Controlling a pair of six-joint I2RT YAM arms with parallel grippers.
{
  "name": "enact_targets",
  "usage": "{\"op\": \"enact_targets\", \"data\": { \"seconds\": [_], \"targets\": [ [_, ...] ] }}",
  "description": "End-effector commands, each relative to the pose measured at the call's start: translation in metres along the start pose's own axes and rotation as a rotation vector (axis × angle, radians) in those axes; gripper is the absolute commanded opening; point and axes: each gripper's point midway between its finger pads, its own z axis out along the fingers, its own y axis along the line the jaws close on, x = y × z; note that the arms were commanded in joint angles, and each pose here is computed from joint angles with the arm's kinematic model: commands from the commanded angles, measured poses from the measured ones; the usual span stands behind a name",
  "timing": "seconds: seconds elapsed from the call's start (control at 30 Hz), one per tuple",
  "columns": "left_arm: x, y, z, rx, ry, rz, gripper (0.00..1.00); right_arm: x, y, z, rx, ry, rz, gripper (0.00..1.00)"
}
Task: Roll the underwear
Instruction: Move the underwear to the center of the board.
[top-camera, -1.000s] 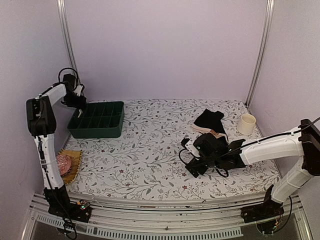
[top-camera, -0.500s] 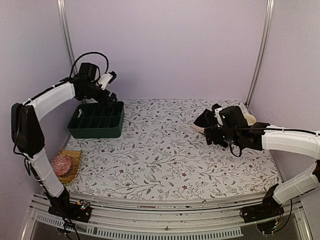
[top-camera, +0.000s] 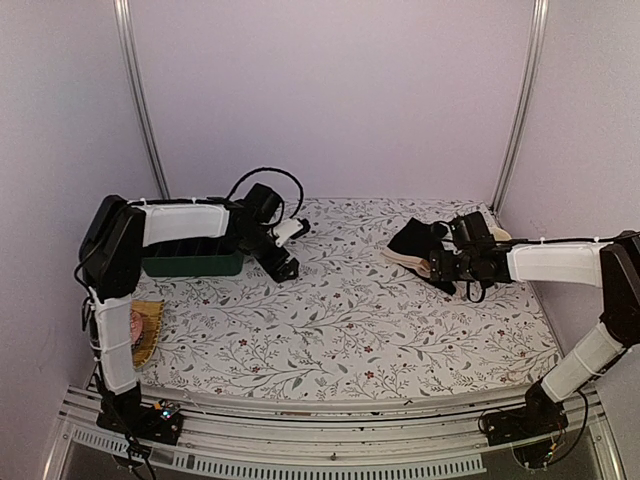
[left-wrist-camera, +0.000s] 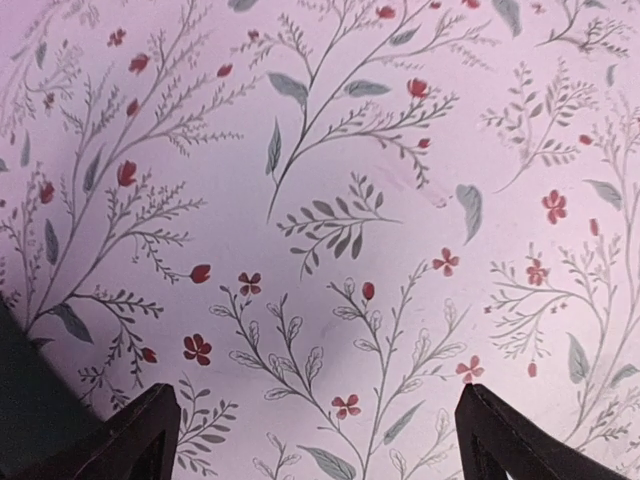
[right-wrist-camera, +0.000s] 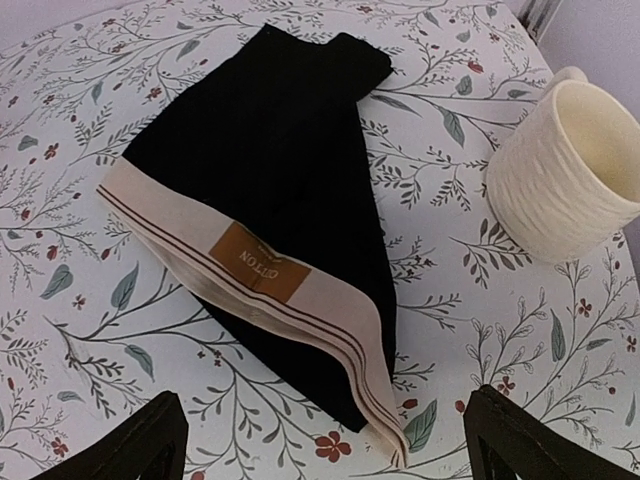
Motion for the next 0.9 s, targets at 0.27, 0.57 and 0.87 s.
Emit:
{"op": "enact_targets", "data": {
  "seconds": [0.27, 0.57, 0.87],
  "targets": [
    [0.047, 0.084, 0.034, -0.071, 0.039, -0.275, 0.99, 0.051, -0.005, 0.037, -0.029, 0.169, 0.012, 0.99],
    [0.066, 0.114, 0.034, -0.073, 0.017, -0.360, 0.98, 0.071, 0.002, 0.053, -0.033, 0.269, -0.022, 1.00],
    [0.052, 0.079, 0.033, 0.039, -0.013, -0.350, 0.98, 0.059, -0.006, 0.061, 0.050, 0.264, -0.032, 0.66]
  ]
}}
